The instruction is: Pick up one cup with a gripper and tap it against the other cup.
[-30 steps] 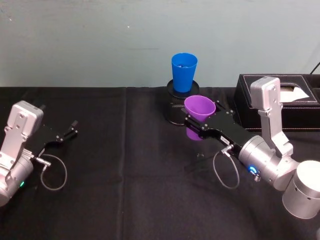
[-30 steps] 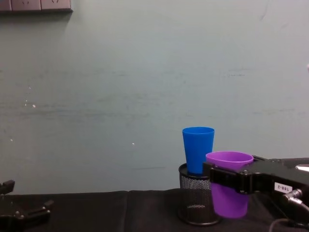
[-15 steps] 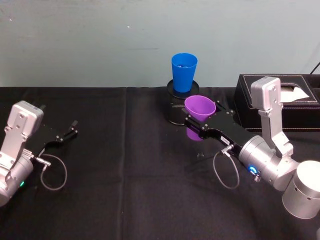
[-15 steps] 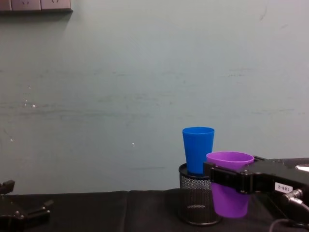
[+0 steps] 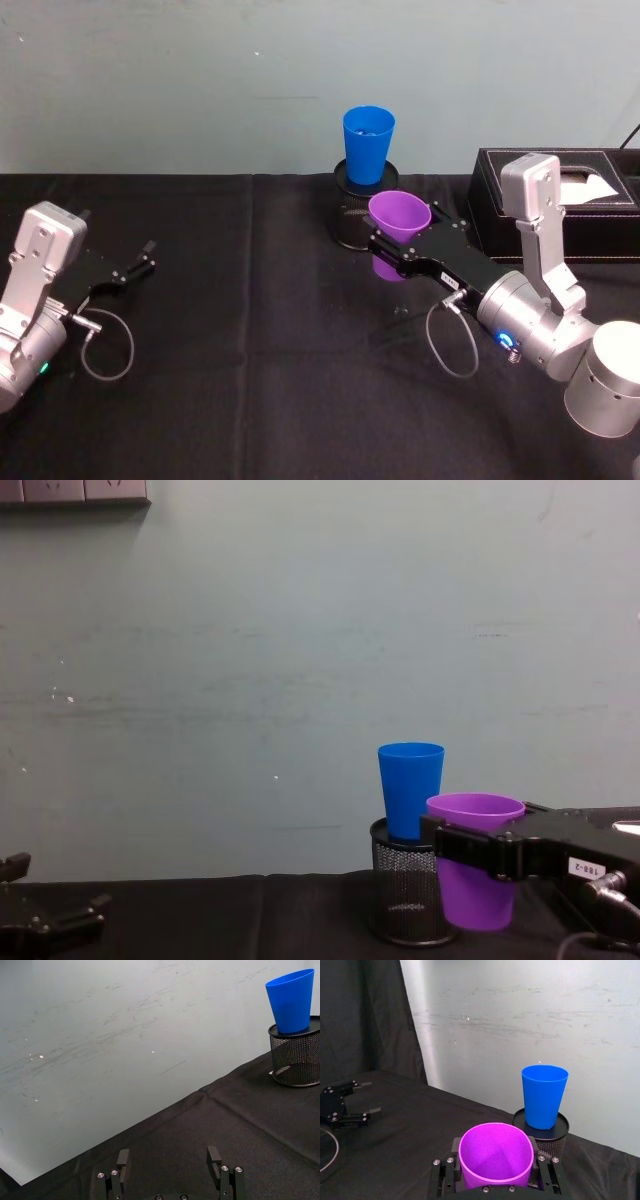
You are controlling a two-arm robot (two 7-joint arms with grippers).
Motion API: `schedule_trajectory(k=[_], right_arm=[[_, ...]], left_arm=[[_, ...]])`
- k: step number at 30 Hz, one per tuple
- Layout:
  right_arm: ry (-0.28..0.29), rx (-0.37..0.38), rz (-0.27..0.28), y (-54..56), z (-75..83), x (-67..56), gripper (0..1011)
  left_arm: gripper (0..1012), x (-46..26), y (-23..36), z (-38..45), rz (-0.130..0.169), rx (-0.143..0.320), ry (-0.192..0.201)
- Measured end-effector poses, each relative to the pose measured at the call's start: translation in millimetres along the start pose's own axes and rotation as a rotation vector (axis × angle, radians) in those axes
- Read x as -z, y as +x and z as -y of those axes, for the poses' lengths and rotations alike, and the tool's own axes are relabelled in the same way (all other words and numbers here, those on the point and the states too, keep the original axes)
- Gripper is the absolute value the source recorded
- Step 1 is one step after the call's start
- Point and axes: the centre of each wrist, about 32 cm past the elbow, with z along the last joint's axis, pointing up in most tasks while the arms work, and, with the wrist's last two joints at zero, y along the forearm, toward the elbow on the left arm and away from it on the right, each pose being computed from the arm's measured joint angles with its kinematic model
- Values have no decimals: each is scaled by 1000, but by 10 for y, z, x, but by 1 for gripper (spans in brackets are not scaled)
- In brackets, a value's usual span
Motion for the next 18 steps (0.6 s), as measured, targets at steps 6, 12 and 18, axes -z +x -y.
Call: schedule_trajectory(k=[6, 12, 18], right_arm=[[0, 0, 1, 0, 0, 0, 746], [0, 0, 1, 0, 0, 0, 746], [0, 0, 1, 0, 0, 0, 746]], left_arm=[[1000, 0, 0, 0, 0, 0, 0], [1000, 0, 0, 0, 0, 0, 0], [1000, 0, 0, 0, 0, 0, 0]])
